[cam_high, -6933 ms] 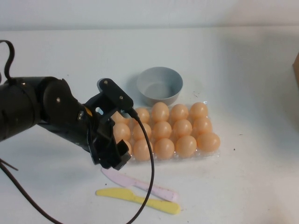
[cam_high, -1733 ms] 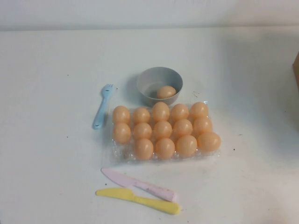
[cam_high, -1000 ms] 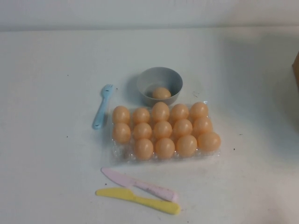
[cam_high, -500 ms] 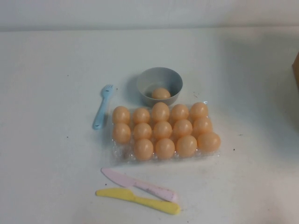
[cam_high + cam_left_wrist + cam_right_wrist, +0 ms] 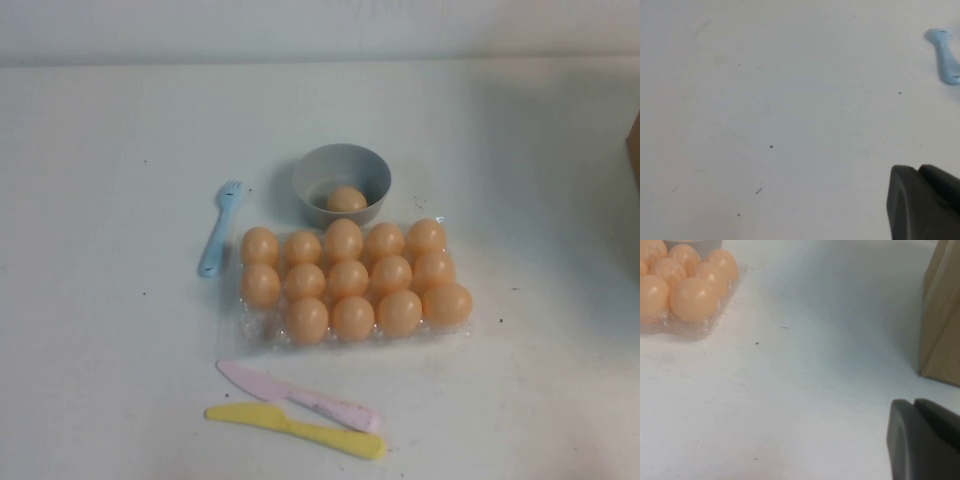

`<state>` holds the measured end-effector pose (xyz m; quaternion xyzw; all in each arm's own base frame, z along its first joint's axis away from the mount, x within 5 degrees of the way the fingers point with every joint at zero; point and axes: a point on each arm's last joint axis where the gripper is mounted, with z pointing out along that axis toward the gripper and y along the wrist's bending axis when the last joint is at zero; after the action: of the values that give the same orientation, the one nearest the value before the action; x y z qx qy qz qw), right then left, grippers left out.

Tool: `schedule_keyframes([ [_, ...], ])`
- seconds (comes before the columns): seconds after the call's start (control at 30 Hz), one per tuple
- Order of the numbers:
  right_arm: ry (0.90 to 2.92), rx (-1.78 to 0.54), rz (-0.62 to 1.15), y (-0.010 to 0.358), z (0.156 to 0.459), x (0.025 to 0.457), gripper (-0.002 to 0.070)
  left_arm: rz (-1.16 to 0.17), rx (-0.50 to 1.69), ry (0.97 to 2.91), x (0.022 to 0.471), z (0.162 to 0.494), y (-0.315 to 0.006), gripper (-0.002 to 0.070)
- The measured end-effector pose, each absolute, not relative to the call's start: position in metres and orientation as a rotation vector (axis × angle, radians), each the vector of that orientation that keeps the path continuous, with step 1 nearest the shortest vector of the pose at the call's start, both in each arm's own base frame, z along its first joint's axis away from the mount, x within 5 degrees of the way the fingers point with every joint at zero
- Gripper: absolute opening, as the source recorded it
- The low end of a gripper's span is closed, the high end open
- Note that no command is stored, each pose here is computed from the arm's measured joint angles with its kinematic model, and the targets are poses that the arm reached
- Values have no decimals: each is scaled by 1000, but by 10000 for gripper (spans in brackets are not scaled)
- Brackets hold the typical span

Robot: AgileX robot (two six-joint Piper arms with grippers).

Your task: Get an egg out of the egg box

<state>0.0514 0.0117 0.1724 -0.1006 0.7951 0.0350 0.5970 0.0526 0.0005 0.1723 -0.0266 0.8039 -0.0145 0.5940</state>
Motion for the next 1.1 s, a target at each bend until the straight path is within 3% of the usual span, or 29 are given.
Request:
schedule_keyframes([
  [1.1, 1846, -234, 81, 12, 172, 51, -17, -59, -71, 1872, 52, 172, -1, -3],
])
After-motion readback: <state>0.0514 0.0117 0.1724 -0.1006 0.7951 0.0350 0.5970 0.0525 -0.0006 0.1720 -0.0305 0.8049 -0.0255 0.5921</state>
